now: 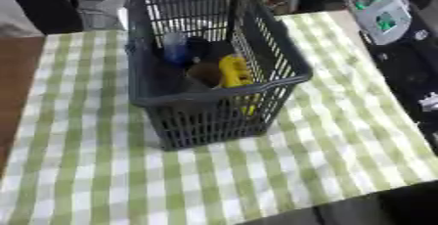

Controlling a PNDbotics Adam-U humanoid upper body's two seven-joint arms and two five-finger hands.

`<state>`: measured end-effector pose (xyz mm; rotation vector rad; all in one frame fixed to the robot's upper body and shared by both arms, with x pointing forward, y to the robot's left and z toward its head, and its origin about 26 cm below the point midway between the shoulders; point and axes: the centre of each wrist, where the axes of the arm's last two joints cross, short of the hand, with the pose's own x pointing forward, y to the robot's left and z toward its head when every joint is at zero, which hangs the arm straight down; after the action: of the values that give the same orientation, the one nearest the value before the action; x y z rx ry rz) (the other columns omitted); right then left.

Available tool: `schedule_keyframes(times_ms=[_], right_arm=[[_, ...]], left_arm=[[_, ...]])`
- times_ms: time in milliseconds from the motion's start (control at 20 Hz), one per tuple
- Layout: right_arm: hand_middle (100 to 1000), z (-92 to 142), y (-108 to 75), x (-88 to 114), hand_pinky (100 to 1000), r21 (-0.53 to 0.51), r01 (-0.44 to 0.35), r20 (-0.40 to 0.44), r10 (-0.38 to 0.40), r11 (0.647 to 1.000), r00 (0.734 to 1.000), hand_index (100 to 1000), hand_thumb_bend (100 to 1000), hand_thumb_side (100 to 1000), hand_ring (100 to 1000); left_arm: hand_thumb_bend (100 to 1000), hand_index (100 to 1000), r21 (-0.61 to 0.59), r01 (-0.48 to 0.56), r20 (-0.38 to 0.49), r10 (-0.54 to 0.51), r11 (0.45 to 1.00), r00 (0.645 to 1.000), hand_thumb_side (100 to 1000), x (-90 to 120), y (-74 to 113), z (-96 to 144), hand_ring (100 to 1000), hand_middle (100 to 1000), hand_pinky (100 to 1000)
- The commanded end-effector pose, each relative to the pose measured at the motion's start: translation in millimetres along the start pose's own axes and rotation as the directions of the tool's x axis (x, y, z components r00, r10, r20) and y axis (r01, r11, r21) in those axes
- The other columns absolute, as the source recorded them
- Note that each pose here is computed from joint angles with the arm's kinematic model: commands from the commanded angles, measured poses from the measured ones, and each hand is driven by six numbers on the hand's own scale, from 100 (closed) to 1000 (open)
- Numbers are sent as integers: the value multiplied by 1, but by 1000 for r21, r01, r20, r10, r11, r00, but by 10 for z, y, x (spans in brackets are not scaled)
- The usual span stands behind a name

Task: Pick up objects on the table and place them in the box.

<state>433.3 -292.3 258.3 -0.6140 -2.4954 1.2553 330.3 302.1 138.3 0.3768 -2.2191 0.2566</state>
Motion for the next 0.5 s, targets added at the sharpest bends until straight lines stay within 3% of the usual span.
schedule_keyframes(times_ms=[50, 200, 450, 500], right_arm=[[468, 101, -332, 17, 494, -42, -64, -24, 63, 997, 998, 432, 100, 103, 529], [396, 298, -407, -15, 460, -54, -88, -91, 82, 995, 992, 398, 100, 136, 483], [411, 565, -455, -54, 417, -77, -129, -179, 114, 989, 977, 407, 100, 143, 456], [516, 614, -446, -68, 438, -103, -125, -203, 103, 987, 974, 561, 100, 283, 490]], left_arm=[[493, 758, 2, 10, 40, -10, 1000, 999, 691, 86, 40, -86, 703, 648, 465], [492, 758, 6, 12, 40, -13, 1000, 999, 691, 85, 51, -88, 703, 647, 465], [491, 758, 9, 12, 40, -12, 1000, 999, 692, 86, 53, -91, 704, 647, 465], [491, 758, 9, 12, 41, -12, 1000, 999, 691, 87, 54, -93, 704, 647, 466]])
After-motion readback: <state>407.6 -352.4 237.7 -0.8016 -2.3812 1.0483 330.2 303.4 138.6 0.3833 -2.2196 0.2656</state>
